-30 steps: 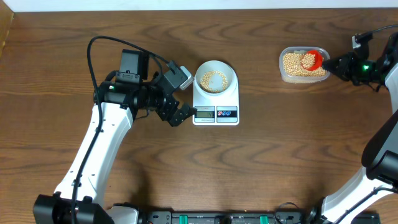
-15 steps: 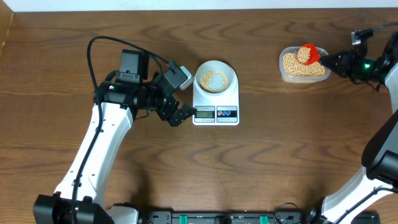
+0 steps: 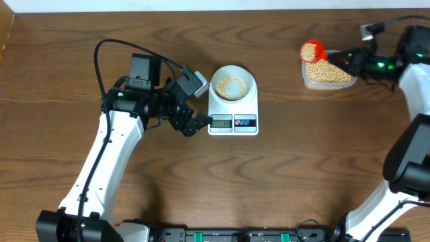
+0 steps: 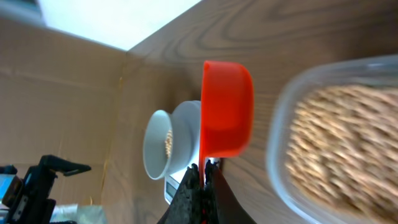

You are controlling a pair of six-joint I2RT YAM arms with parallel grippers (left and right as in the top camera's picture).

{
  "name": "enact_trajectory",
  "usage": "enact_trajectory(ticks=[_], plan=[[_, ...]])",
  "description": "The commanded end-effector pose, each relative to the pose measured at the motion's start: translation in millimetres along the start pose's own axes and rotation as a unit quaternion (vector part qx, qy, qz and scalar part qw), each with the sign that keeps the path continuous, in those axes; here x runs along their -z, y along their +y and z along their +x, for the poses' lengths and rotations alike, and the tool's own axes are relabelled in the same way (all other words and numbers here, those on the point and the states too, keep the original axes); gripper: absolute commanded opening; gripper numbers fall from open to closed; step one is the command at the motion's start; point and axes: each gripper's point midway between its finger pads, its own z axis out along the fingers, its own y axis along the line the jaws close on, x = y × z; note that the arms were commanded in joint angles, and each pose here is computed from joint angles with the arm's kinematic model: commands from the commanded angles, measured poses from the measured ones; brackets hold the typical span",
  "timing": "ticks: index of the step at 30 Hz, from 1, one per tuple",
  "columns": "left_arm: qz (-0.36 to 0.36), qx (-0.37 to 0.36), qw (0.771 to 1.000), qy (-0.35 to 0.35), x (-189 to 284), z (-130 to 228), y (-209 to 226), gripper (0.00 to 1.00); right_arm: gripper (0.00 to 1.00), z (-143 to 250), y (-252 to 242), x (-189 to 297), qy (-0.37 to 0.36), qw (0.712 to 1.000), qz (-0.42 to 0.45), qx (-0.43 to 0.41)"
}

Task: Scoop item into bowl and weigh 50g on scale
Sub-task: 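Carry the filled red scoop over the white bowl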

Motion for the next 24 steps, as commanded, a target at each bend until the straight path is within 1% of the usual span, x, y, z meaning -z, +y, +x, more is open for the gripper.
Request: enact_trajectory(ticks=[1, 9, 16, 24], plan=[[0.001, -0.005, 1.0, 0.005, -2, 4, -1, 1.0, 0.01, 9, 23, -30, 0.027, 0.999, -0.037, 0.001], [0.001, -0.005, 1.0, 0.005, -2, 4, -1, 1.0, 0.01, 19, 64, -77, 0.055, 0.995, -0.07, 0.043], [0.001, -0.005, 1.0, 0.005, -2, 4, -1, 1.0, 0.01, 39, 96, -111, 0.086, 0.989, -0.095, 0.079], [0.001, -0.005, 1.0, 0.005, -2, 4, -1, 1.0, 0.01, 56, 121, -139, 0.102, 0.982, -0.099, 0.122]])
